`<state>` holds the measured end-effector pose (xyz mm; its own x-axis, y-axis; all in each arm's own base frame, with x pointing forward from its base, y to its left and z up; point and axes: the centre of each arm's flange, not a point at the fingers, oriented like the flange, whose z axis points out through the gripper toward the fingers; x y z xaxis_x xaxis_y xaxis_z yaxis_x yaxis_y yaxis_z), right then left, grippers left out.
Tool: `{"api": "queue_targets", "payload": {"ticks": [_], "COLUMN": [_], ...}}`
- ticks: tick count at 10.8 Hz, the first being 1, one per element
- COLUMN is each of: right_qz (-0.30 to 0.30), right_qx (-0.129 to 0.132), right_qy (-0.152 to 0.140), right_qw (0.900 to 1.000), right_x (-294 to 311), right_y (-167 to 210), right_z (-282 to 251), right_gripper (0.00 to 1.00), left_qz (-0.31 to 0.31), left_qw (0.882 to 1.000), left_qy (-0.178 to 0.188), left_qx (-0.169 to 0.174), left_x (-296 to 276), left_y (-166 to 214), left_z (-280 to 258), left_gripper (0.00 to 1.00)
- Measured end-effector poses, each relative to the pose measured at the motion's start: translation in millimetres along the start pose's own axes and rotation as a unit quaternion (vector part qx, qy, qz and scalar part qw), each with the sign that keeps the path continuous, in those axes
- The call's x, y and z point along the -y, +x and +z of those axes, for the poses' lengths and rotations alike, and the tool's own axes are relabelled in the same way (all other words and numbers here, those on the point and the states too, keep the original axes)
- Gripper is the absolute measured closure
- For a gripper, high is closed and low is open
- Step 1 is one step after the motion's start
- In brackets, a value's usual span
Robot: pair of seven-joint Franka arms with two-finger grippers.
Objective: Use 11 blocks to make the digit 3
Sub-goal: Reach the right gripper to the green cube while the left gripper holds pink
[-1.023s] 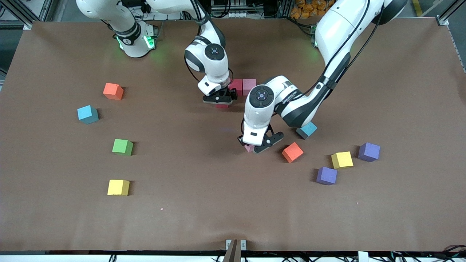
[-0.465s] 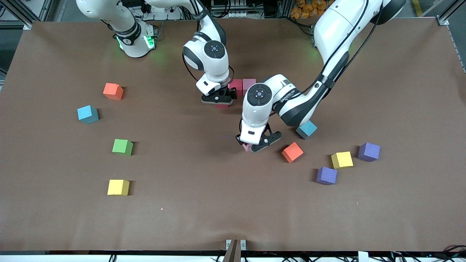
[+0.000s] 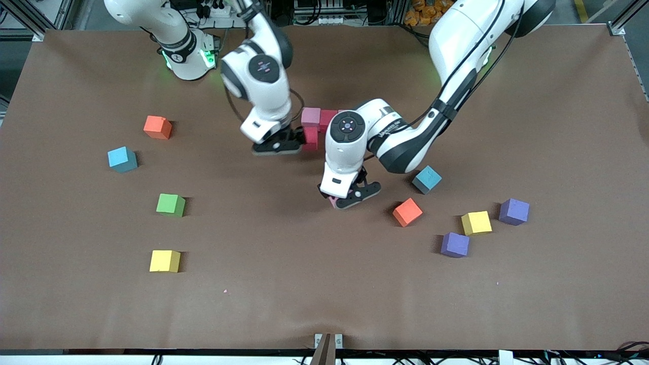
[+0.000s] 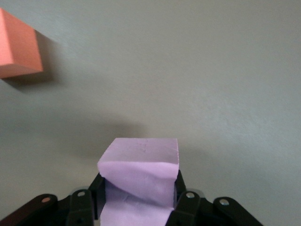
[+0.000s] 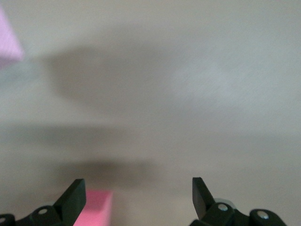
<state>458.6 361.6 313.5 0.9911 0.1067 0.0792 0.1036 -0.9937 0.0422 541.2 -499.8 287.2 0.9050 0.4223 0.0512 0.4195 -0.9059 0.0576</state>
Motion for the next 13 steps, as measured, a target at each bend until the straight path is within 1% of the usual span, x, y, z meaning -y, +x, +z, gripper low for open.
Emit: {"api": "queue_targets", "payload": {"ticks": [2, 4, 6, 9, 10, 11, 12, 13], "right_qz": [-0.02, -0.004, 0.026, 0.053, 0.056, 0.058, 0.056, 0.053], "right_qx": [-0.004, -0.008, -0.005, 0.018, 0.019, 0.02, 0.02, 0.014], "right_qy": [-0.002, -0.005, -0.01, -0.016, -0.016, -0.016, -0.015, -0.014], "right_qw": [1.0, 1.0, 1.0, 0.998, 0.998, 0.998, 0.998, 0.998], "right_x": [-74, -138, -195, -315, -340, -349, -346, -343], "right_y": [41, 66, 81, 87, 85, 83, 78, 72], "right_z": [3, 5, 9, 5, 2, 2, 8, 18], "right_gripper": [0.0, 0.0, 0.0, 0.0, 0.0, 0.0, 0.0, 0.0], "left_qz": [0.011, 0.024, 0.025, 0.014, 0.007, -0.005, -0.029, -0.061], "left_qw": [1.0, 1.0, 1.0, 1.0, 0.999, 0.999, 0.998, 0.996], "left_qy": [-0.003, -0.006, -0.007, 0.018, 0.032, 0.04, 0.046, 0.054], "left_qx": [-0.007, -0.008, -0.002, 0.004, 0.011, 0.021, 0.028, 0.031], "left_x": [-18, -34, -40, -35, -31, -27, -22, -15], "left_y": [-16, -35, -44, -32, -29, -25, -17, -7], "left_z": [9, 16, 15, 10, 6, 1, -4, -5], "left_gripper": [0.42, 0.42, 0.42, 0.42, 0.42, 0.42, 0.43, 0.43]}}
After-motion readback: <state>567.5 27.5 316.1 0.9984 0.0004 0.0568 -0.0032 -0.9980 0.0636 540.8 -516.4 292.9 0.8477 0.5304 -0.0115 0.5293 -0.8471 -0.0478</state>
